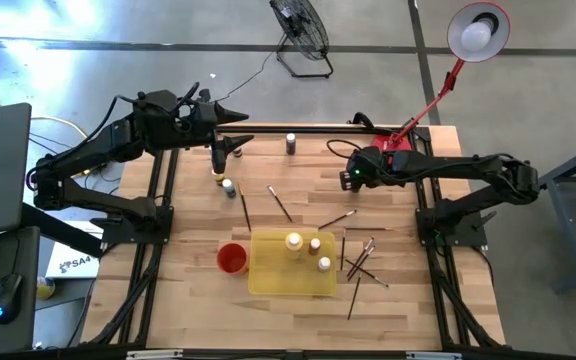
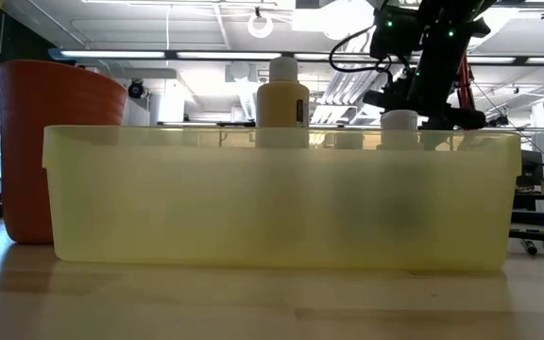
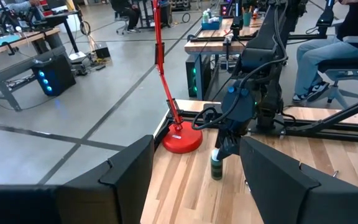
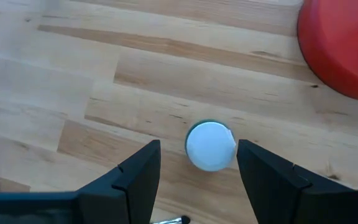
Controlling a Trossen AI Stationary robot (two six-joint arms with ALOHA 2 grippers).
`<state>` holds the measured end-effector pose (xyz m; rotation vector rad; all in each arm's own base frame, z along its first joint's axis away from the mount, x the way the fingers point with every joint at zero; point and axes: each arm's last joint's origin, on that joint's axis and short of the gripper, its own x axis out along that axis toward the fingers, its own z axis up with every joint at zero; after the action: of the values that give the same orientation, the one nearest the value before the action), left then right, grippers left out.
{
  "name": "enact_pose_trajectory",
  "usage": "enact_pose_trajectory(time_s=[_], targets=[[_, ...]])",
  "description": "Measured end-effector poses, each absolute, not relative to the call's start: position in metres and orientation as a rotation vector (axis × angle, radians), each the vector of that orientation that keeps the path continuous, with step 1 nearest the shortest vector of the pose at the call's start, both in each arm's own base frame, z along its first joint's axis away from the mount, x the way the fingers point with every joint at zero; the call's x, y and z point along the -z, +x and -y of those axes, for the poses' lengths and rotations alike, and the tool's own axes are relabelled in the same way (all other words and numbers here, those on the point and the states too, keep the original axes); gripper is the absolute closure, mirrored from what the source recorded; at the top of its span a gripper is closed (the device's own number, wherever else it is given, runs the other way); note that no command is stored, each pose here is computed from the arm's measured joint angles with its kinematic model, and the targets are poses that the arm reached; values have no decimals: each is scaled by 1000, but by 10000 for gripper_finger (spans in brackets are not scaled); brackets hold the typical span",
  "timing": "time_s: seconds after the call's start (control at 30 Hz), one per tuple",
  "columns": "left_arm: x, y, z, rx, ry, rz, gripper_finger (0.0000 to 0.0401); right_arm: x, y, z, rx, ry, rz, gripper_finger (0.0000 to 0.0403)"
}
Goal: Pick & Place Paint Supplies
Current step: Put the green paint bottle into the yellow bin
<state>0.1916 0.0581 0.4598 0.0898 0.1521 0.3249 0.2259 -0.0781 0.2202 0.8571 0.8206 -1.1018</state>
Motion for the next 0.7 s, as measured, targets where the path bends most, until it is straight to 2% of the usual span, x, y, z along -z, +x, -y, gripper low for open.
enact_pose_trajectory(time_s=[0.7], targets=[[-460, 192, -58, -325, 88, -152, 169, -207, 232, 81, 1150, 798, -858, 200]])
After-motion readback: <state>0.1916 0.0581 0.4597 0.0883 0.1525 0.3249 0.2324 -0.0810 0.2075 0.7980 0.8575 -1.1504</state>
